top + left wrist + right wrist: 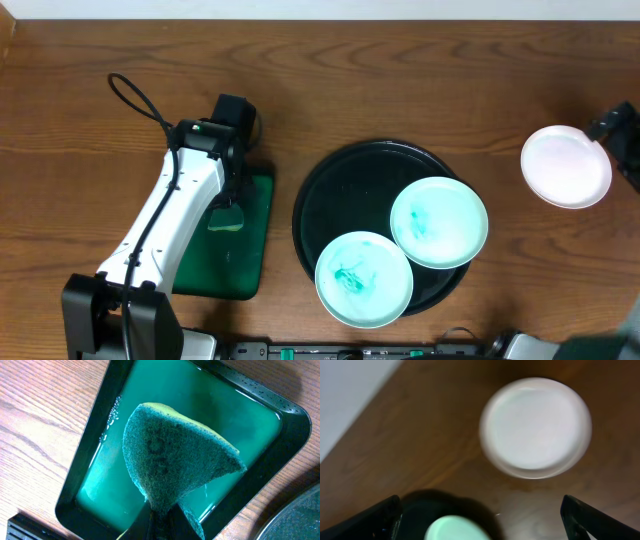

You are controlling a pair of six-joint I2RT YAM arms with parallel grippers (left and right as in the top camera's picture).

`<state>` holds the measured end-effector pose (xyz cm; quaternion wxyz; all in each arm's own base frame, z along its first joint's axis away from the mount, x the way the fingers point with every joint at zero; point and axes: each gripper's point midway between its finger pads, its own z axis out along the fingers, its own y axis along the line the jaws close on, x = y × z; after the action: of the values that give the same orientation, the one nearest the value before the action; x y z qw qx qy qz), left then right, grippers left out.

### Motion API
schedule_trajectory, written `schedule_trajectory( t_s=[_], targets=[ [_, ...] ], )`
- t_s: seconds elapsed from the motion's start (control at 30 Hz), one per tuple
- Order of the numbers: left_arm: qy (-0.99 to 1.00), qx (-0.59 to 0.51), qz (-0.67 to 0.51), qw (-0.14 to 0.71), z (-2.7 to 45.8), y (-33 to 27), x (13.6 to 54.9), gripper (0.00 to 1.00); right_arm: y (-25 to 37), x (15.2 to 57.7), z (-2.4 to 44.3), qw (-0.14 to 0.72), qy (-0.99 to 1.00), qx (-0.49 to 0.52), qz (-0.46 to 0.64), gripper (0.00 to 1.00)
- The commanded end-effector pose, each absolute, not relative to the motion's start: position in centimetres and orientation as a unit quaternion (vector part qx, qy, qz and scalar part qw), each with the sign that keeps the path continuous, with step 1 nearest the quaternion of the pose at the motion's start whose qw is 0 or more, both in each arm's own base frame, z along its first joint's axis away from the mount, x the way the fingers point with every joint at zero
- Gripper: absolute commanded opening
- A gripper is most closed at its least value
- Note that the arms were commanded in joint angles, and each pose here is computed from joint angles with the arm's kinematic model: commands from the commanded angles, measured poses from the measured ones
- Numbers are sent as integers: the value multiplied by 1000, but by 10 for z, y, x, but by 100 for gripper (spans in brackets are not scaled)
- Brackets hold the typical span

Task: Clean dirty plates on tray and stack at the side
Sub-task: 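Place the white plate on the table at the right side, then move the right gripper to grip the rim of the upper-right plate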

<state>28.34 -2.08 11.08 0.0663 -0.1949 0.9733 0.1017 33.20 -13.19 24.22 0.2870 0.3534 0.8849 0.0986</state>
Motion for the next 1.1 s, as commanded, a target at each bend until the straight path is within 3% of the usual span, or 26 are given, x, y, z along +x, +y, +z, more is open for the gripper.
schedule_trajectory(
  t_s=[0.0,0.1,0.23,0.3,0.6,0.83,1.07],
  targets=[
    [974,-189,106,64,111,-18,281,7,-94,332,267,314,897,288,121,99],
    [974,-189,106,64,111,-18,281,7,-82,334,280,339,899,253,118,98],
    [974,-189,106,64,111,-18,281,7,-68,327,274,316,912,228,131,88],
    [974,-189,105,65,111,-18,282,7,-62,317,256,271,926,228,129,84],
    [974,-189,105,67,111,-18,283,7,-14,267,137,37,969,197,145,83],
    [976,-180,103,71,111,-19,285,7,3,242,67,-34,972,181,147,84],
    [975,-182,98,84,112,-20,292,7,4,235,51,-51,971,183,148,80]
  ],
)
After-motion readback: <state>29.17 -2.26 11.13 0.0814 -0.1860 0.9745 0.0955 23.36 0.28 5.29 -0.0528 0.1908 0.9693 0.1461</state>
